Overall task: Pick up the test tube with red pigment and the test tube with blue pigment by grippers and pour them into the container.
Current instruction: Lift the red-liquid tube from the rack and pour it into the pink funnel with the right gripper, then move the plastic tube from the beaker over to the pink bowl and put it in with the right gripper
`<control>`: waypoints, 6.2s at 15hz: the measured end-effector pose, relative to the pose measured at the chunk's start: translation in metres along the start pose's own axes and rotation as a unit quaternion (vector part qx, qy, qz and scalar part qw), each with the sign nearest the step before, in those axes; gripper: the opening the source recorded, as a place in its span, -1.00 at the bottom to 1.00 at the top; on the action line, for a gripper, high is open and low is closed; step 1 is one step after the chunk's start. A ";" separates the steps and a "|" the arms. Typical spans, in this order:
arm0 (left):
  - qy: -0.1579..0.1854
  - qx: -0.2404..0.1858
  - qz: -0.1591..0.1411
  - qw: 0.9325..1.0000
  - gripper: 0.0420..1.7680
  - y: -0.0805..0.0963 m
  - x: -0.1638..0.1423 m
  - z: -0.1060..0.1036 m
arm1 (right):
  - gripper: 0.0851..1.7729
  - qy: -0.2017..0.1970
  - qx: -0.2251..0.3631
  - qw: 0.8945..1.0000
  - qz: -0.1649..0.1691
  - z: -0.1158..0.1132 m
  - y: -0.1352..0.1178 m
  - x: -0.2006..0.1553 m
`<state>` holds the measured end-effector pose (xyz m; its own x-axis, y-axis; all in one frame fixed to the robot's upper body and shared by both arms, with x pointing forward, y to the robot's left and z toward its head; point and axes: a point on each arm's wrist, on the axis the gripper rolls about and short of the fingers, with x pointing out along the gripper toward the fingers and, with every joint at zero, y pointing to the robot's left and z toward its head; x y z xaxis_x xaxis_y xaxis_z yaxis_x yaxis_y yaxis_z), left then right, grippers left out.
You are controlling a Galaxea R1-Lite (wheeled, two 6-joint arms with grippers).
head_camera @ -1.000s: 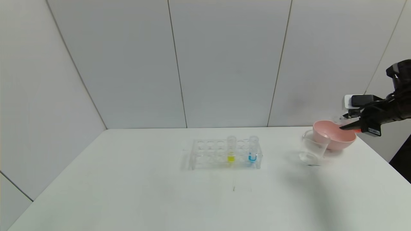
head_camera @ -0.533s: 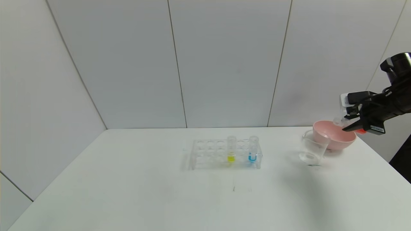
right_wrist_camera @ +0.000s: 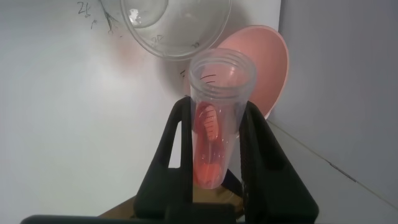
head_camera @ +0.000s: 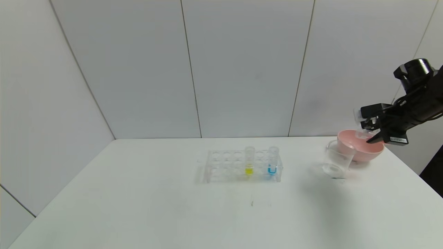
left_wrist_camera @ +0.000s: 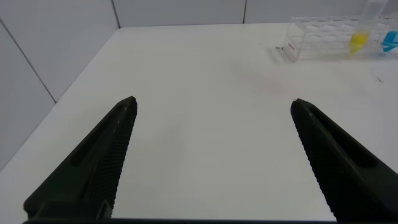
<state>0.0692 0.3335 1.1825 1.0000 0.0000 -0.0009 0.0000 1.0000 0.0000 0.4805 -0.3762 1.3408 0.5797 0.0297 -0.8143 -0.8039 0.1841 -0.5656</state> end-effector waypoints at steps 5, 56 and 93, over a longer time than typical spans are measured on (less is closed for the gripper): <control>0.000 0.000 0.000 1.000 1.00 0.000 0.000 0.000 | -0.51 0.031 -0.016 0.999 -0.005 0.007 0.000 0.001; 0.000 0.000 0.000 1.000 1.00 0.000 0.000 0.000 | -0.51 -0.286 0.290 0.905 -0.126 0.075 -0.025 -0.081; 0.000 0.000 0.000 1.000 1.00 0.000 0.000 0.000 | -0.51 -0.350 0.565 0.709 -0.238 -0.083 0.043 0.049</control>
<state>0.0692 0.3335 1.1825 1.0000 0.0000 -0.0009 0.0000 1.0000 0.0000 0.4636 -0.4483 1.2657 0.9910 0.1073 -0.0799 -0.1049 0.9939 0.0331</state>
